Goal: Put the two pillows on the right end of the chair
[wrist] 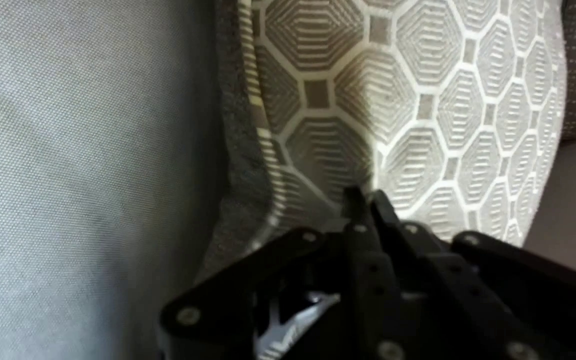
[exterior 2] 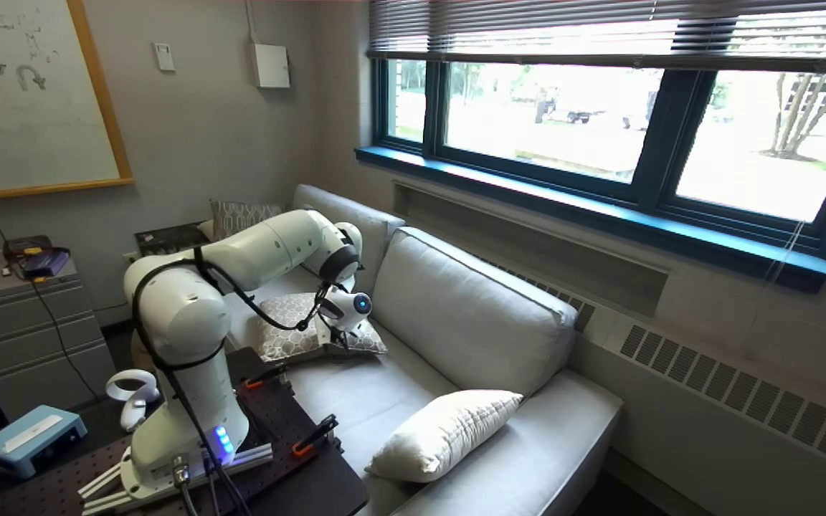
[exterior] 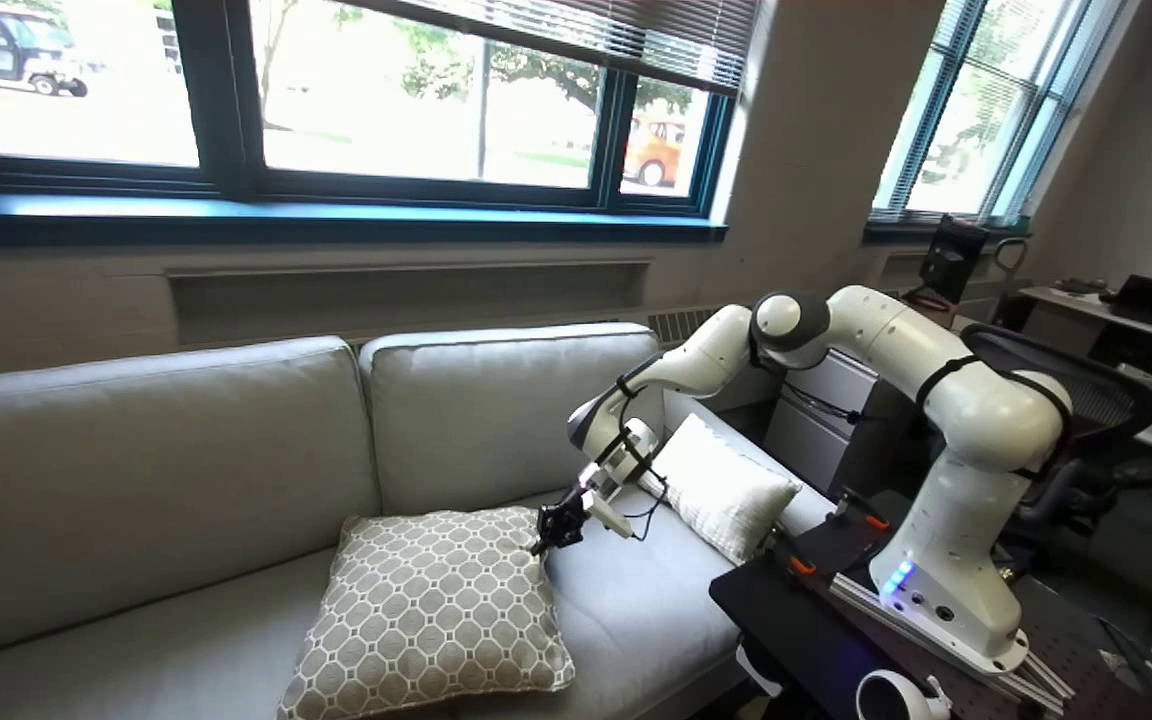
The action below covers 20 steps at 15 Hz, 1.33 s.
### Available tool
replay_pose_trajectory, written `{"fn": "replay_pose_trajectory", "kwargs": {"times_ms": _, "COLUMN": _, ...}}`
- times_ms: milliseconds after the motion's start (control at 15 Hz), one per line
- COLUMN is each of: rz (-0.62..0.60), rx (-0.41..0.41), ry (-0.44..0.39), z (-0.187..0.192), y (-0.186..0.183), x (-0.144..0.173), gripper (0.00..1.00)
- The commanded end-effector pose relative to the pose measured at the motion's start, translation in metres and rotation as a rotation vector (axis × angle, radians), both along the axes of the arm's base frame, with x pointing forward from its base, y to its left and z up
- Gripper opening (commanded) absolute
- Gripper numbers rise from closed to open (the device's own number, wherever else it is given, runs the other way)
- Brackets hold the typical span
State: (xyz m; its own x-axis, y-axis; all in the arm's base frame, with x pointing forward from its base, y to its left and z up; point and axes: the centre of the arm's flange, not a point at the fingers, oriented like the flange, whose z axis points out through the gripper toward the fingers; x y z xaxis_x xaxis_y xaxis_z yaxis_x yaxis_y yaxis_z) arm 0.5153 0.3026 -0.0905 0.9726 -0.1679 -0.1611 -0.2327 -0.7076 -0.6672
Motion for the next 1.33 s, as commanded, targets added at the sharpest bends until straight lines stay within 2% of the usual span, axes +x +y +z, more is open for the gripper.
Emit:
{"fn": "replay_pose_trajectory", "kwargs": {"times_ms": 0, "rz": -0.01, "rx": 0.01, "ry": -0.138, "z": 0.069, "y": -0.009, "x": -0.054, "gripper": 0.03}}
{"fn": "replay_pose_trajectory", "kwargs": {"times_ms": 200, "rz": 0.018, "rx": -0.041, "ry": -0.26, "z": 0.127, "y": 0.012, "x": -0.066, "gripper": 0.03}}
{"fn": "replay_pose_trajectory", "kwargs": {"times_ms": 400, "rz": 0.049, "rx": -0.123, "ry": -0.294, "z": 0.194, "y": 0.036, "x": -0.074, "gripper": 0.02}}
{"fn": "replay_pose_trajectory", "kwargs": {"times_ms": 467, "rz": 0.053, "rx": -0.143, "ry": -0.288, "z": 0.215, "y": 0.044, "x": -0.081, "gripper": 0.28}}
{"fn": "replay_pose_trajectory", "kwargs": {"times_ms": 533, "rz": 0.052, "rx": -0.166, "ry": -0.255, "z": 0.217, "y": 0.049, "x": -0.075, "gripper": 0.28}}
{"fn": "replay_pose_trajectory", "kwargs": {"times_ms": 667, "rz": 0.057, "rx": -0.2, "ry": -0.188, "z": 0.21, "y": 0.05, "x": -0.066, "gripper": 0.4}}
{"fn": "replay_pose_trajectory", "kwargs": {"times_ms": 733, "rz": 0.049, "rx": -0.231, "ry": -0.152, "z": 0.195, "y": 0.047, "x": -0.058, "gripper": 0.47}}
{"fn": "replay_pose_trajectory", "kwargs": {"times_ms": 933, "rz": 0.09, "rx": -0.239, "ry": -0.035, "z": 0.137, "y": 0.032, "x": -0.048, "gripper": 0.69}}
{"fn": "replay_pose_trajectory", "kwargs": {"times_ms": 1200, "rz": 0.145, "rx": -0.226, "ry": 0.085, "z": 0.058, "y": 0.013, "x": -0.074, "gripper": 0.99}}
{"fn": "replay_pose_trajectory", "kwargs": {"times_ms": 1267, "rz": 0.159, "rx": -0.202, "ry": 0.11, "z": 0.041, "y": 0.011, "x": -0.084, "gripper": 1.0}}
